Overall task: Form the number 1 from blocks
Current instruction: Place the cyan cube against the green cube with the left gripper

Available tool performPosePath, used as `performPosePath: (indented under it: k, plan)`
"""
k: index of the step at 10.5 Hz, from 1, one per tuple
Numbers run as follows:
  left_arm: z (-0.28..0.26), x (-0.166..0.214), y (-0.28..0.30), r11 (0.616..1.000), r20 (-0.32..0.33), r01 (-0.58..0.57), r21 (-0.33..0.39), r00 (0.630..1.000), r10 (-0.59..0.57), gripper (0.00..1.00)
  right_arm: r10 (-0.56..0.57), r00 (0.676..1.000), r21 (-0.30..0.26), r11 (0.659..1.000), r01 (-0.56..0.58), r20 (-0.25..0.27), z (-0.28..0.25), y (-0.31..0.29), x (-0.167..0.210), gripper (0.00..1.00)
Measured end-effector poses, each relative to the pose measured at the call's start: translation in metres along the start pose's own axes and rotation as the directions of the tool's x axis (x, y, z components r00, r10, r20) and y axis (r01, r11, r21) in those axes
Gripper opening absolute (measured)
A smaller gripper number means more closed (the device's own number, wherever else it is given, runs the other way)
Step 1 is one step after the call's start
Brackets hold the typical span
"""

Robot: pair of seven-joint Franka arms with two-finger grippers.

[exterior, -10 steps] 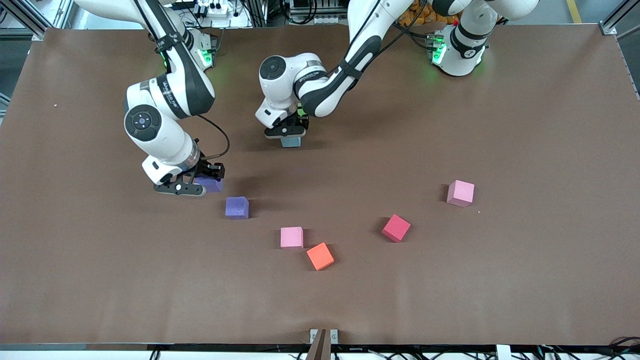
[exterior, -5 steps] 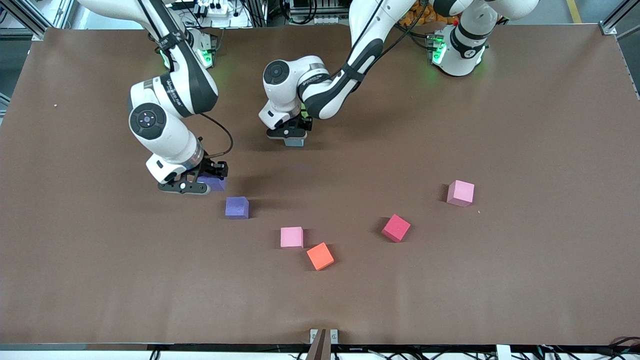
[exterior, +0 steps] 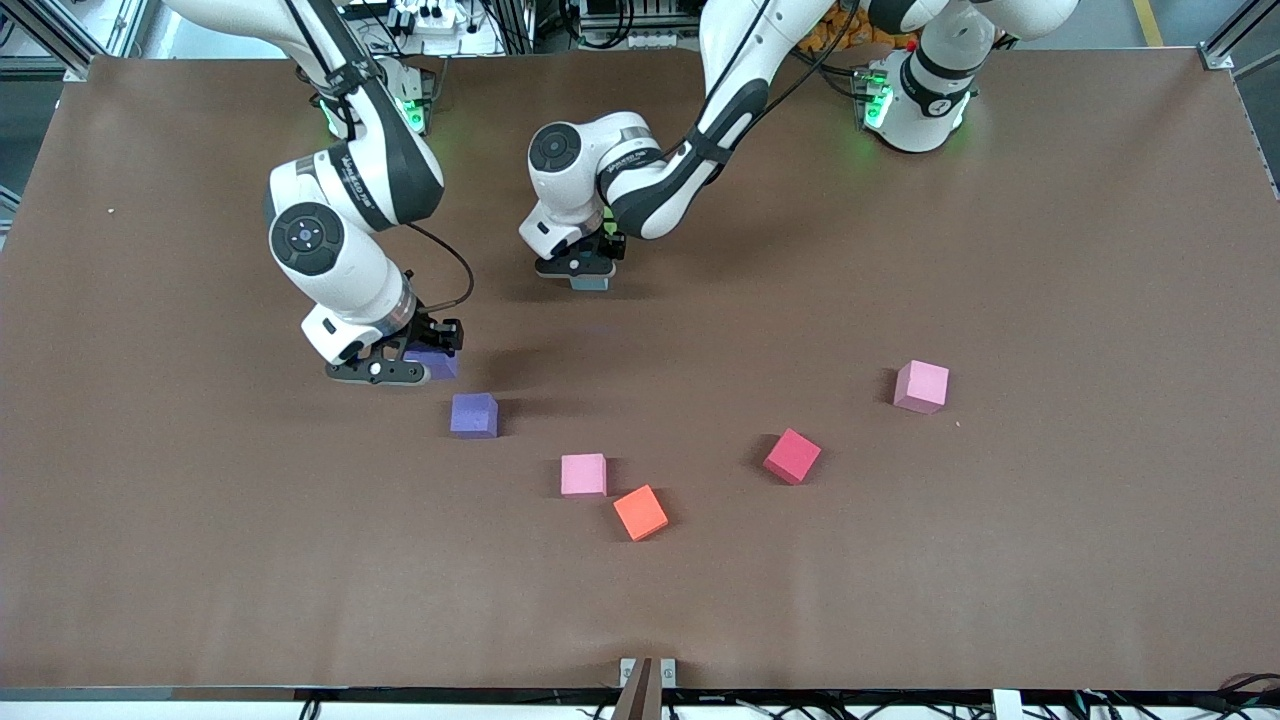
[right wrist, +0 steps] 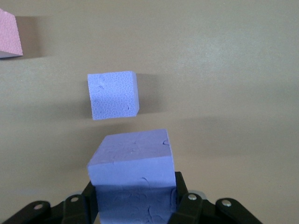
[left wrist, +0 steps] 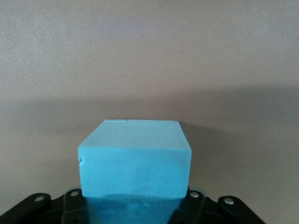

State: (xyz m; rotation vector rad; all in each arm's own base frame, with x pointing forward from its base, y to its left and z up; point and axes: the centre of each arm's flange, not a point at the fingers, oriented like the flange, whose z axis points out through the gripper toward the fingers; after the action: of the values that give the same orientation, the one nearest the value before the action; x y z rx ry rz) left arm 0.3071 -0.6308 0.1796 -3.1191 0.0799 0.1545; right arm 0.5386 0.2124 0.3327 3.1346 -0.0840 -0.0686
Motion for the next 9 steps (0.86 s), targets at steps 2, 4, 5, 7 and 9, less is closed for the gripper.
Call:
performPosePath:
  k: [2, 4, 5, 7, 9]
  plan:
    - [0.000, -0.003, -0.001, 1.000, 0.019, -0.003, 0.005, 1.000, 0.003, 0.63, -0.007, 1.000, 0.000, 1.000, 0.007, 0.000, 0.000, -0.003, -0.002, 0.64]
    - [0.001, -0.005, 0.000, 1.000, 0.023, -0.004, 0.008, 1.000, 0.004, 0.63, -0.016, 1.000, 0.000, 1.000, 0.016, 0.000, 0.000, -0.009, -0.004, 0.64]
    - [0.001, -0.006, 0.000, 1.000, 0.025, -0.005, 0.009, 1.000, 0.005, 0.63, -0.019, 1.000, 0.000, 1.000, 0.019, 0.000, 0.000, -0.010, -0.005, 0.64]
    - [0.001, -0.009, 0.001, 1.000, 0.031, -0.010, 0.012, 0.999, 0.009, 0.63, -0.025, 1.000, 0.002, 1.000, 0.025, 0.001, 0.000, -0.014, -0.007, 0.64]
    - [0.001, -0.011, 0.001, 1.000, 0.033, -0.012, 0.013, 0.999, 0.011, 0.63, -0.026, 1.000, 0.008, 1.000, 0.026, 0.005, 0.000, -0.017, -0.008, 0.64]
